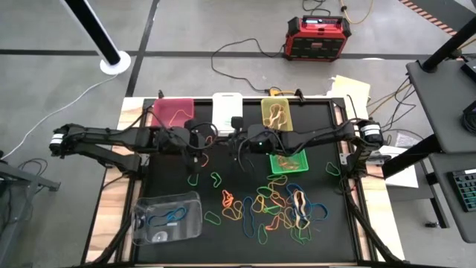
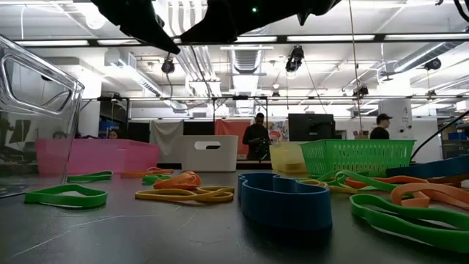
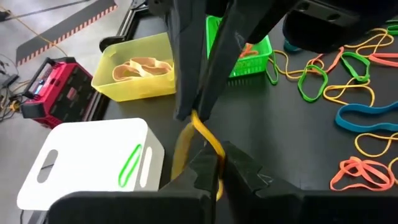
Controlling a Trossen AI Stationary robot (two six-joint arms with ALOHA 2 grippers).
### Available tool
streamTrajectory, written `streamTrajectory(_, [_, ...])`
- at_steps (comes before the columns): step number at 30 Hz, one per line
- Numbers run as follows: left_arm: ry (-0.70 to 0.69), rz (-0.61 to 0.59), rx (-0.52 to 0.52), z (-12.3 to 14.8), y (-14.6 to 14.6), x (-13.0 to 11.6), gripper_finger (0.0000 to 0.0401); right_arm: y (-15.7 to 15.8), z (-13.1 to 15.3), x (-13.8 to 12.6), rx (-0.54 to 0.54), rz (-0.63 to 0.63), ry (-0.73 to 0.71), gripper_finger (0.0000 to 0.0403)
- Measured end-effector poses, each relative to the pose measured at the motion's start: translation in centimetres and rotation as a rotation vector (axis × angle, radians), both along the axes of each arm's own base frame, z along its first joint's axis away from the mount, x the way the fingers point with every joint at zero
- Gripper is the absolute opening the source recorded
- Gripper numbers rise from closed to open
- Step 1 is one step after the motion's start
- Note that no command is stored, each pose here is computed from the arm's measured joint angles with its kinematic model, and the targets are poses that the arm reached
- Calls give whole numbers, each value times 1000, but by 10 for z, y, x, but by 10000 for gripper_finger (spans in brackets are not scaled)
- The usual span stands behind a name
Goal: Sort rubber bands into baskets
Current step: Put the yellow rubber band into the pink bin
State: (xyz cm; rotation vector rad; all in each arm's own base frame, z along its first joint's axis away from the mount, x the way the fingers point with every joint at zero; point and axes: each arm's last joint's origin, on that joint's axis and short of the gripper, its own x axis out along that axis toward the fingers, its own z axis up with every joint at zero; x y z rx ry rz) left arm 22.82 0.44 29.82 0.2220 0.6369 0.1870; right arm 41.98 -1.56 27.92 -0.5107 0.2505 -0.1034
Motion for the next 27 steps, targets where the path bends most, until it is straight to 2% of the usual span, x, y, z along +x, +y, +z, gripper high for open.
streamTrajectory(4, [-9, 24, 3, 2, 6, -1, 0, -11, -1, -2, 90, -46, 12, 38])
streamTrajectory(12, [31, 166, 6, 0, 36, -8, 0, -38, -2, -8, 202, -142, 28, 154])
streamTrajectory(19, [212, 610, 75, -11, 84, -38, 0, -55, -6, -16, 307, -225, 83, 203])
streamTrajectory(22, [257, 770, 41, -16, 102, -52, 0, -56, -9, -16, 327, -236, 102, 209])
streamTrajectory(27, [347, 964, -30, -27, 130, -71, 0, -57, -16, -16, 351, -248, 123, 210])
